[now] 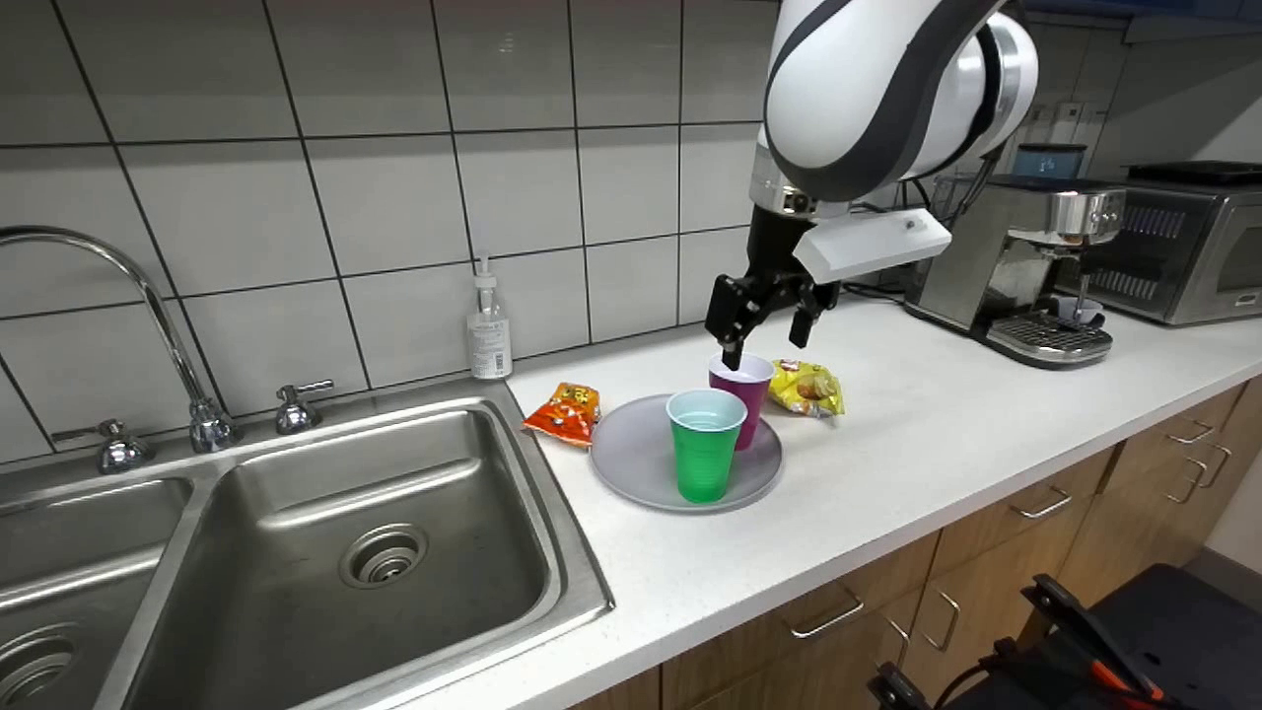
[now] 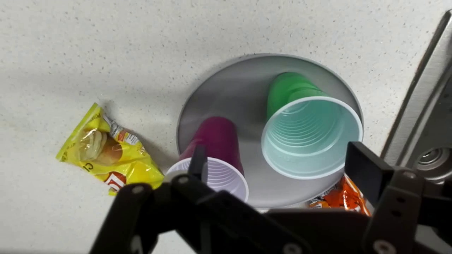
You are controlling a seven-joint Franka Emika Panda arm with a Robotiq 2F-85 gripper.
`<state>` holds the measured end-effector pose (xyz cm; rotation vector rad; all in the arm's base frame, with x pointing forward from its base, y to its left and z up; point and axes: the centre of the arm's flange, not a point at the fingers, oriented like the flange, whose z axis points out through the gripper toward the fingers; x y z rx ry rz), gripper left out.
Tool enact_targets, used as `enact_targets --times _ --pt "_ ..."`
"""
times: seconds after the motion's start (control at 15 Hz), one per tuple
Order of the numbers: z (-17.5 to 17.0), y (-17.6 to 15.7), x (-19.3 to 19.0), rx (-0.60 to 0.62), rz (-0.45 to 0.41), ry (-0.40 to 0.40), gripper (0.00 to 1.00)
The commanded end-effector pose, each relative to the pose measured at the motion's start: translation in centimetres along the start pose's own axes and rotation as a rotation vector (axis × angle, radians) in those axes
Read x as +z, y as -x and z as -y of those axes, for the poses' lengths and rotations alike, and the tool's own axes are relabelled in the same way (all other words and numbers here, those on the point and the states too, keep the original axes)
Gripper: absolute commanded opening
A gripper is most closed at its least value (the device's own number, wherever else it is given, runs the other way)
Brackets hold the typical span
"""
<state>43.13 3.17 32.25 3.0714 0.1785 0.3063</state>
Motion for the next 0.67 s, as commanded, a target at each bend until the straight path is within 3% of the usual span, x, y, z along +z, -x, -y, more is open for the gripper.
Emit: enact_targets --times 0.0,0.07,0.6 --pt "-1.2 1.7 -1.3 0.005 0.027 -0.016 1.0" --pt "-0.4 0.5 0.0 0.011 0.012 -0.005 1.0" --pt "-0.6 0.9 -0.1 0.013 0.023 -0.009 1.0"
